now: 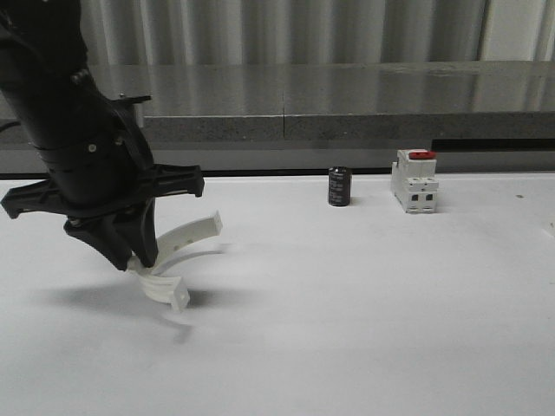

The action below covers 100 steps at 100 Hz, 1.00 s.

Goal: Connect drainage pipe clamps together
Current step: 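Lift the clamp half and set it down in front of the robot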

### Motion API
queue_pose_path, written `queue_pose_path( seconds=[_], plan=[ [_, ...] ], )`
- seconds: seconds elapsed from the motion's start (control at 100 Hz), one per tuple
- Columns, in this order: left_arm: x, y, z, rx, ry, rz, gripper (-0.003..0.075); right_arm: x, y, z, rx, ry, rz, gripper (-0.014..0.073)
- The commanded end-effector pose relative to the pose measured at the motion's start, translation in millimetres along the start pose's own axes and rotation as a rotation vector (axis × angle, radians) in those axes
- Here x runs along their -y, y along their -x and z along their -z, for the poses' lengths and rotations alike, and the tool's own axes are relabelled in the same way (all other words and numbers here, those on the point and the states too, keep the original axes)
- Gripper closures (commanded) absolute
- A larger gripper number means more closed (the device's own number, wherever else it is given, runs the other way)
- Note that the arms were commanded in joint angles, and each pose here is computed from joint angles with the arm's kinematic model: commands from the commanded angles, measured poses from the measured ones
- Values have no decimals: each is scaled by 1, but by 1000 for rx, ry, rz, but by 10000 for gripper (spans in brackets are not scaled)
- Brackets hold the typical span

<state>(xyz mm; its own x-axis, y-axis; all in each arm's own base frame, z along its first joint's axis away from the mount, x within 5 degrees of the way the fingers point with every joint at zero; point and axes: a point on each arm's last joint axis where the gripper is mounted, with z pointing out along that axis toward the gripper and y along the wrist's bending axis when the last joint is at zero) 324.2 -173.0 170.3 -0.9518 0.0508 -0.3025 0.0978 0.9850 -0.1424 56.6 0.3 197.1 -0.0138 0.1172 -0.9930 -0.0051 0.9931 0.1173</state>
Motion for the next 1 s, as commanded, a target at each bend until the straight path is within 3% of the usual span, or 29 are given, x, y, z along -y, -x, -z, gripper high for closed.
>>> queue_pose_path(
  seconds=[0.0, 0.26, 0.99],
  plan=[
    [13, 14, 20, 109, -52, 11, 741, -2, 14, 3, 117, 16, 10, 662],
    [26, 21, 17, 125, -68, -3, 741, -2, 14, 3, 117, 16, 10, 662],
    [28, 15, 5, 64, -44, -15, 740, -2, 14, 3, 117, 16, 10, 662]
  ],
)
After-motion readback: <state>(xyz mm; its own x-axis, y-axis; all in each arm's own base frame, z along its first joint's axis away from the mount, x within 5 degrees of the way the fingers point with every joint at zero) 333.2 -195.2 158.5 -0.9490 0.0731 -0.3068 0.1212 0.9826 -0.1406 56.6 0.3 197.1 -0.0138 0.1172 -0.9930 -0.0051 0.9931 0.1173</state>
